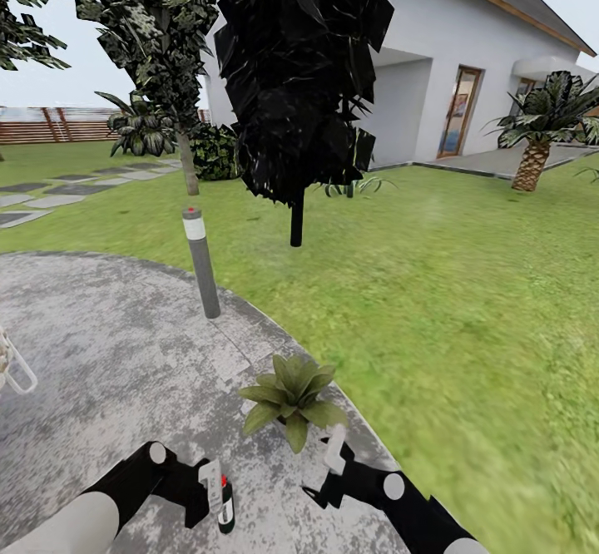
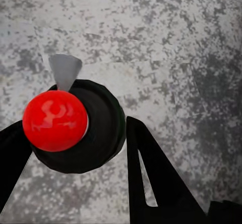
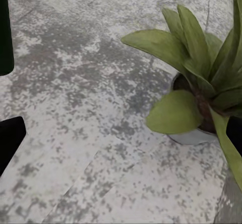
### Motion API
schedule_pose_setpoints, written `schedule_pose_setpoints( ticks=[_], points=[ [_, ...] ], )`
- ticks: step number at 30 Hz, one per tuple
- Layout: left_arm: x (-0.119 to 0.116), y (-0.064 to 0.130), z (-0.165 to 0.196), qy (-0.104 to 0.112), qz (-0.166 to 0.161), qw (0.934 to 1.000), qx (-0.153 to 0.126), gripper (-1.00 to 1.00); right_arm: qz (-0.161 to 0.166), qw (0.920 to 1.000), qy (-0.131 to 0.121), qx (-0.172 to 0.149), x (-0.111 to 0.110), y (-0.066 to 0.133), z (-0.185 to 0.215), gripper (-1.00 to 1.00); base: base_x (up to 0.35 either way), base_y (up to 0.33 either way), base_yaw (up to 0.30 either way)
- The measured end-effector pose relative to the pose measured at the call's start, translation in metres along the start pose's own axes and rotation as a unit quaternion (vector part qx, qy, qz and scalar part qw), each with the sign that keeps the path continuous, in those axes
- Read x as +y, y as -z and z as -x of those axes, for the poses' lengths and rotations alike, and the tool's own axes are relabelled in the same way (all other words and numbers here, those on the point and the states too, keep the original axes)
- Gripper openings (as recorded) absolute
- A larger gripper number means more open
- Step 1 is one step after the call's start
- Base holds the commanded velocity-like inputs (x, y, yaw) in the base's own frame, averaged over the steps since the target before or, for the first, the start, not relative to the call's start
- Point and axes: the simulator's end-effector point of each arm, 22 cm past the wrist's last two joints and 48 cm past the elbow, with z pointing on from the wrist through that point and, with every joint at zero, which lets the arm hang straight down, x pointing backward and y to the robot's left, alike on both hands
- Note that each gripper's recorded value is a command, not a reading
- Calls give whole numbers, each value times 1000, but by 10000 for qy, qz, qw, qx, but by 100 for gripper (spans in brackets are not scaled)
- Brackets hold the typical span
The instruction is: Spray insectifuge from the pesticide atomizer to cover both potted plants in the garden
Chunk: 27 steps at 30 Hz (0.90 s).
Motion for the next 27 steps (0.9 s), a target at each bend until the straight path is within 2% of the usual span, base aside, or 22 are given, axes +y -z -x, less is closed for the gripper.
schedule_pose_setpoints(
  ticks=[7, 18, 19, 20, 23, 27],
  points=[
    [1, -4, 9, -100, 64, 9999, -38, -100, 162, 9997, -36, -157, 18, -12, 21, 100, 0, 0, 0],
    [-6, -23, 51, -413, 94, 9985, -352, -100, 492, 9986, -43, -206, 35, -15, 27, 100, 0, 0, 0],
    [-7, -24, 53, -447, 90, 9983, -356, -100, 519, 9984, -43, -207, 36, -14, 28, -100, 0, 0, 0],
    [-7, -24, 55, -497, 85, 9981, -348, -100, 692, 9974, -38, -208, 44, -14, 28, -100, 0, 0, 0],
    [-8, -25, 59, -683, 60, 9972, -283, -100, 719, 9972, -37, -215, 45, -13, 28, -100, 0, 0, 0],
    [-9, -25, 59, -760, 50, 9967, -272, -100, 721, 9972, -37, -217, 45, -13, 28, -100, 0, 0, 0]
  ],
)
